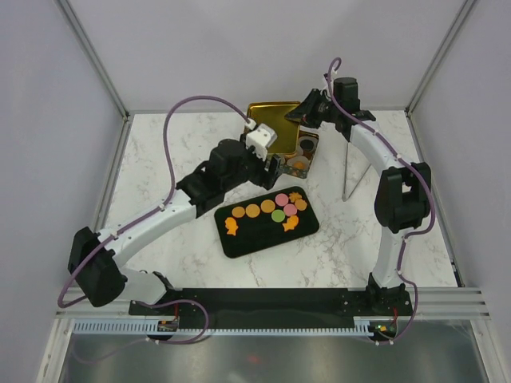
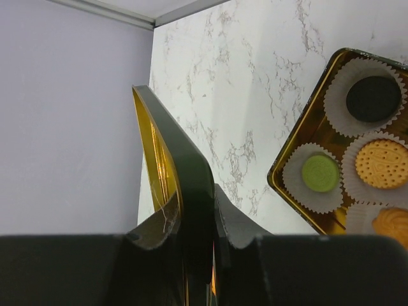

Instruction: Pack the cookies

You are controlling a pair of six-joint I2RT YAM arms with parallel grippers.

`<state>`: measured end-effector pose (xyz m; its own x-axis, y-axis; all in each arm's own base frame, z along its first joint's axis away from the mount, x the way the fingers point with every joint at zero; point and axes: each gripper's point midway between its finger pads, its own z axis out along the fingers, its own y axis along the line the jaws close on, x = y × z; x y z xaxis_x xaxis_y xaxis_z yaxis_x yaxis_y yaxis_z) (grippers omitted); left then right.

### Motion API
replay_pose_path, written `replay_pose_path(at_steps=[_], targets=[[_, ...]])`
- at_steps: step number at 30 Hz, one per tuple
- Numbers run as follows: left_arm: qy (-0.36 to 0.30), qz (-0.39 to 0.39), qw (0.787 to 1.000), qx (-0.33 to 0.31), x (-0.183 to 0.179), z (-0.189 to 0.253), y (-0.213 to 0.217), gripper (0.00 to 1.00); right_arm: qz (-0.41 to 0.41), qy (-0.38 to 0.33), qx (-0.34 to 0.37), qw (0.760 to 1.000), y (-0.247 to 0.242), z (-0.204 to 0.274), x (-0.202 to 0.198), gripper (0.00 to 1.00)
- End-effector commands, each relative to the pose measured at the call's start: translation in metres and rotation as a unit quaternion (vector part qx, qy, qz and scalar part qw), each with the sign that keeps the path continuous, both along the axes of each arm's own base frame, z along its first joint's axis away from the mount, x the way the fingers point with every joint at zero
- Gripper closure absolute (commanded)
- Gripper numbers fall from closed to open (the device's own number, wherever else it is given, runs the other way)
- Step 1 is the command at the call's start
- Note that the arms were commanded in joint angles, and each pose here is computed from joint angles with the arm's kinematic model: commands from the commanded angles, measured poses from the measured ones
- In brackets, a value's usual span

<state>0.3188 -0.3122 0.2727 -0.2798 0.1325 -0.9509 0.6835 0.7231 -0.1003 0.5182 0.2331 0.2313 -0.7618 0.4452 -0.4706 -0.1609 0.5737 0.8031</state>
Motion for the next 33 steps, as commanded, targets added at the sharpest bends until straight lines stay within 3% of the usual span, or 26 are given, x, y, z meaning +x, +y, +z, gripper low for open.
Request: replay_pose_path(at_steps=[1,2,8,9,12,18,33], targets=[[-0.211,0.065,0.965,0.14,0.037,0.017,0.021,0.21,0.006,-0.009,0.02,1.0,0.006,0.027,0.0,1.0],[-0.225,0.073,0.958,0.161,0.036,0.003,0.026,0.21,0.005,-0.007,0.02,1.0,0.005,0.027,0.0,1.0],[-0.387,0.096,0.901,0.168,0.042,0.03,0.027,0.16,0.002,-0.006,0.022,1.0,0.001,0.033,-0.009,1.0],[-0.406,0.093,0.888,0.193,0.046,0.027,0.025,0.16,0.002,-0.005,0.022,1.0,0.0,0.035,-0.013,1.0],[-0.45,0.09,0.864,0.207,0.05,0.037,0.019,0.15,0.002,-0.003,0.021,1.0,-0.001,0.035,-0.02,1.0],[-0.488,0.052,0.837,0.241,0.057,0.03,-0.003,0.15,0.01,0.0,0.024,1.0,-0.001,0.036,-0.03,1.0],[-0.486,-0.03,0.844,0.225,0.036,0.001,-0.029,0.16,0.005,-0.002,0.021,1.0,-0.003,0.04,-0.031,1.0]])
